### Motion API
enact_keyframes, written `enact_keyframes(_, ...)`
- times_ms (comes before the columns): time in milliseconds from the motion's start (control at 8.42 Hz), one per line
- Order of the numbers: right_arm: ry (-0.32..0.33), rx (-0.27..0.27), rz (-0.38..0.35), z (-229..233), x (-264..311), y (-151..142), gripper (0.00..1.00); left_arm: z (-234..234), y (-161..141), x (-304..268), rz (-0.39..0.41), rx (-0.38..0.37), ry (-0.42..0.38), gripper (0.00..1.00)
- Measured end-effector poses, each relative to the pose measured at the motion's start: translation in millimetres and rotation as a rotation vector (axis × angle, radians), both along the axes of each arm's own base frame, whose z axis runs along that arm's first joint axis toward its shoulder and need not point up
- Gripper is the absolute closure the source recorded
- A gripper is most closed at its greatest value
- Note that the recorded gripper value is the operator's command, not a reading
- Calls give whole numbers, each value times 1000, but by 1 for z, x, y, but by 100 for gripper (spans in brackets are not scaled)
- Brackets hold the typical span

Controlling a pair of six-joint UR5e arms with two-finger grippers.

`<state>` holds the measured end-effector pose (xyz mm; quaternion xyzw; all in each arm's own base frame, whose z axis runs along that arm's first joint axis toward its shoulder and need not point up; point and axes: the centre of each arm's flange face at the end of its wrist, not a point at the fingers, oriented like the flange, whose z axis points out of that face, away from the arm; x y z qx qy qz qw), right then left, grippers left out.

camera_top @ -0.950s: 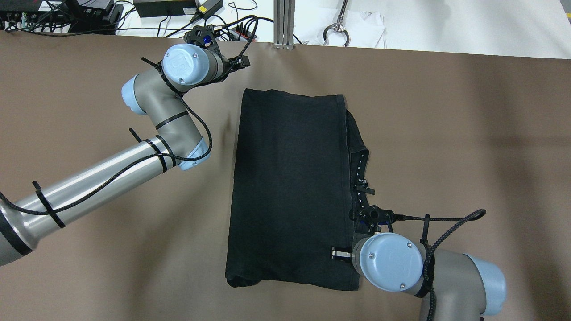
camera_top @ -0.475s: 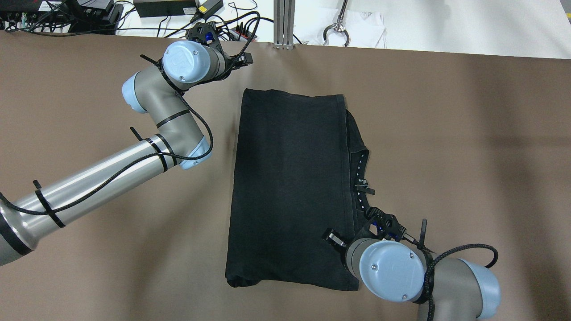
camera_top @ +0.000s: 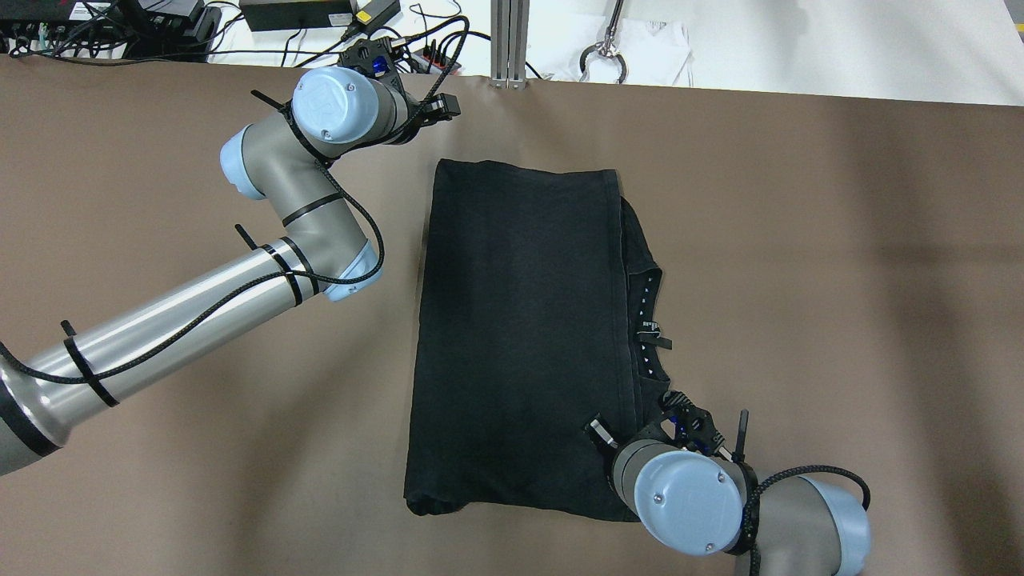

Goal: Fold clothes

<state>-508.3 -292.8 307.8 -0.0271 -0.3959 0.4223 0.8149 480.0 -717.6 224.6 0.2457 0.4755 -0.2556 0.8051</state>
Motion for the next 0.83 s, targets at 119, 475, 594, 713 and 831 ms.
enact_keyframes(119, 5, -4, -8, 2, -3, 4, 27, 0, 1, 1, 0, -2, 3, 0)
enact_keyframes(475, 44, -18, -28, 9, -8, 14, 28, -2, 1, 2, -8, -11, 15, 0)
enact_keyframes(594, 54, -22, -37, 10, -11, 19, 35, -3, 2, 3, -11, -14, 19, 0)
enact_keyframes(713, 60, -23, -43, 11, -13, 22, 40, -3, 2, 4, -13, -18, 22, 0)
enact_keyframes(831, 65, -22, -47, 12, -14, 24, 43, -3, 3, 6, -13, -20, 24, 0)
